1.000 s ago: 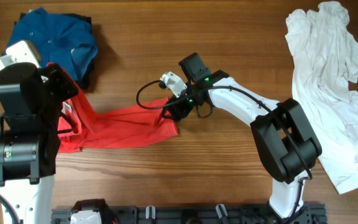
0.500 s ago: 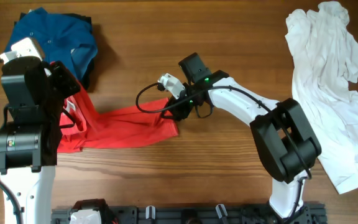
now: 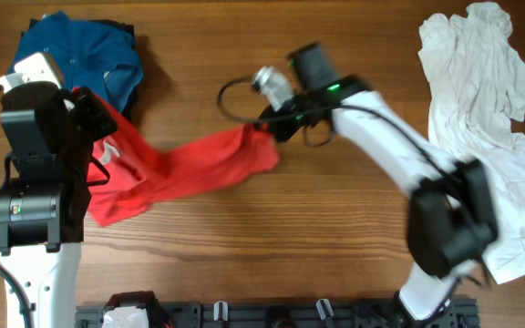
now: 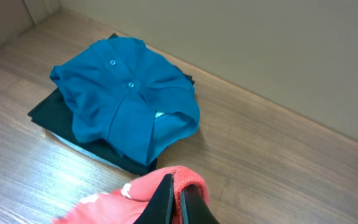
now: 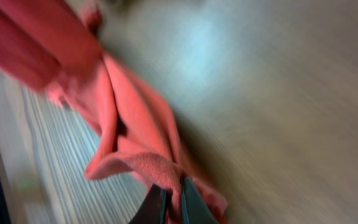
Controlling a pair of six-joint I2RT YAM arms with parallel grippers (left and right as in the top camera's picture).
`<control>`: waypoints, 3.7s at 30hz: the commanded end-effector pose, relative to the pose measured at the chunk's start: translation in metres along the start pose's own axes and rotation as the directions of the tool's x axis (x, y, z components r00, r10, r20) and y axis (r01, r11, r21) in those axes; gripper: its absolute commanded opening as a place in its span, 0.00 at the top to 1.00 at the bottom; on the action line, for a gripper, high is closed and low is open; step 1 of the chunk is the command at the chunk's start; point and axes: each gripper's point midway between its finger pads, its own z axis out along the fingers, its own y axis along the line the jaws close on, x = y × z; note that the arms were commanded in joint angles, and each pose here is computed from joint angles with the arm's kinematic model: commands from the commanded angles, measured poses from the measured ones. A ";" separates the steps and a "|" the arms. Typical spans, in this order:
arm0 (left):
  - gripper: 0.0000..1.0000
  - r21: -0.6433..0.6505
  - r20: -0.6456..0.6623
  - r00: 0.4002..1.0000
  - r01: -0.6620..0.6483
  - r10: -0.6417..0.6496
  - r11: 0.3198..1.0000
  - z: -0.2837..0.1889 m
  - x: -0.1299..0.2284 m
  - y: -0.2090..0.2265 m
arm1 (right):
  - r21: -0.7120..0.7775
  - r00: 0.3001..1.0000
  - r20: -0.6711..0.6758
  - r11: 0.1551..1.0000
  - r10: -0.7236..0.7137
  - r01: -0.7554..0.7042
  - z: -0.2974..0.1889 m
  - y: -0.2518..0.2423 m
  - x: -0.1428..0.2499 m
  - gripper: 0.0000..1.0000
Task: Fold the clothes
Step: 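Stretch the red t-shirt between both grippers, right gripper pulling right, then lift the red t-shirt with both grippers and lay it flat forward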
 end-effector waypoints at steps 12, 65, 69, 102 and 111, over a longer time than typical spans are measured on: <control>0.96 0.064 0.196 0.979 0.040 -0.052 0.997 -0.031 -0.046 -0.007 | 0.513 0.832 0.439 0.666 0.339 -0.542 -0.300 -0.080 0.051 0.96; 0.96 -0.035 -0.097 0.995 -0.006 0.003 0.999 0.034 0.017 0.002 | 0.520 0.671 0.041 0.558 0.740 -0.647 -0.103 -0.240 0.195 0.34; 0.96 -0.035 -0.096 0.995 -0.006 0.003 0.999 0.034 0.017 0.002 | 0.483 0.665 0.026 0.573 0.747 -0.662 -0.092 -0.239 0.197 0.34; 0.96 0.084 0.273 0.959 0.054 -0.075 0.995 -0.076 -0.053 0.001 | 0.461 0.683 0.585 0.513 0.438 -0.724 -0.364 -0.101 0.064 0.96; 0.96 0.297 0.467 0.872 0.003 -0.148 0.955 -0.209 -0.087 -0.011 | 0.543 0.648 0.752 0.442 0.121 -0.714 -0.469 0.060 0.079 0.96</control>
